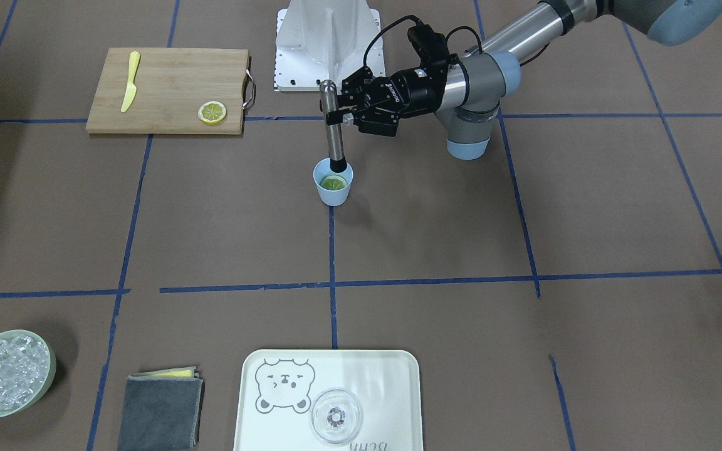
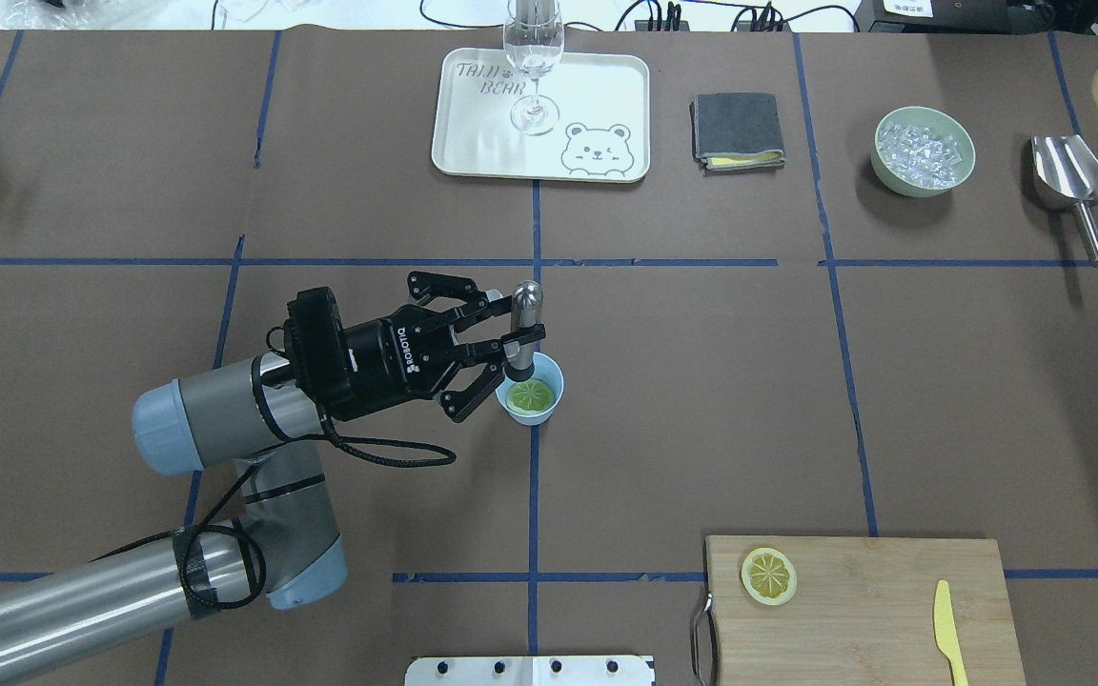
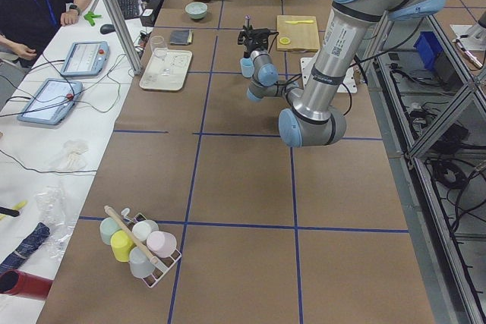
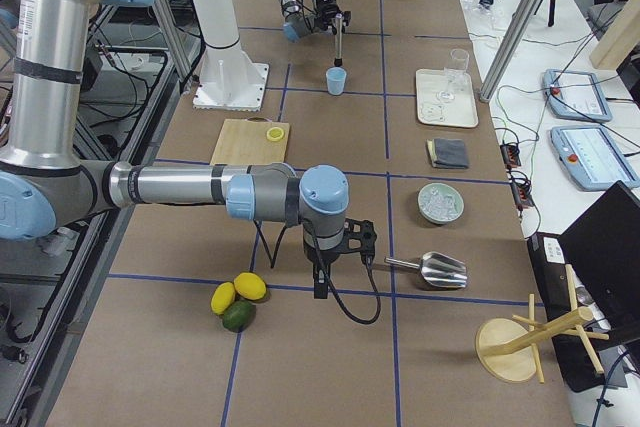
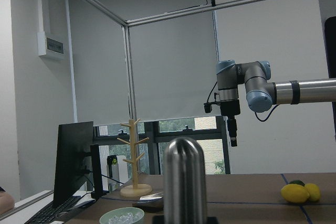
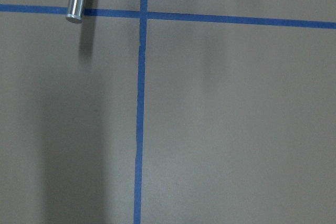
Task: Squeeze lemon into cup
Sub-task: 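Press the steel rod down into the cup onto the lemon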
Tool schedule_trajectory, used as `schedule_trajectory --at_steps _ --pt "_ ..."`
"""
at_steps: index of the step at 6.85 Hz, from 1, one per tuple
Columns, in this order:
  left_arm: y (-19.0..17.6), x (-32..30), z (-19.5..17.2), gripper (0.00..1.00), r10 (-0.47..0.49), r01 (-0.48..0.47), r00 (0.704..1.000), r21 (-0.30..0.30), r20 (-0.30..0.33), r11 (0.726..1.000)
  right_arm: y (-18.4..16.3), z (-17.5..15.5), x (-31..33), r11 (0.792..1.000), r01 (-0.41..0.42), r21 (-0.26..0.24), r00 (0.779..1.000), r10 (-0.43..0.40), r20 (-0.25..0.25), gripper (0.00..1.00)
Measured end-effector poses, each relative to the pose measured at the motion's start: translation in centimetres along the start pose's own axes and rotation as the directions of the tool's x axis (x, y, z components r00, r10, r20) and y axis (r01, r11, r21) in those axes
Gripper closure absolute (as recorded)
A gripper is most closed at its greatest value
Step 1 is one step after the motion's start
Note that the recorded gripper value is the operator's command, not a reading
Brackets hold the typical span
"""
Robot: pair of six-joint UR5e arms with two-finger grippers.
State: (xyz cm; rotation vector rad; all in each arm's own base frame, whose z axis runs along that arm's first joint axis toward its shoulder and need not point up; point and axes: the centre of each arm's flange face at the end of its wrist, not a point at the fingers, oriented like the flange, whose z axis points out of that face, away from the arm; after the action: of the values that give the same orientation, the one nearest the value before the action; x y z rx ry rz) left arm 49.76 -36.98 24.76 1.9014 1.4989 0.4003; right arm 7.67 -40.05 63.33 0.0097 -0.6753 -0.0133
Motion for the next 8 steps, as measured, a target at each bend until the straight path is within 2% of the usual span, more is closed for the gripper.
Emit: schedule_trajectory --at_steps 8 --pt "5.2 2.3 -0.2 1.00 -0.033 0.039 0.997 -0.081 0.076 0.996 0.1 0.8 0.7 1.000 -0.013 -0.016 1.000 0.013 0.003 0.00"
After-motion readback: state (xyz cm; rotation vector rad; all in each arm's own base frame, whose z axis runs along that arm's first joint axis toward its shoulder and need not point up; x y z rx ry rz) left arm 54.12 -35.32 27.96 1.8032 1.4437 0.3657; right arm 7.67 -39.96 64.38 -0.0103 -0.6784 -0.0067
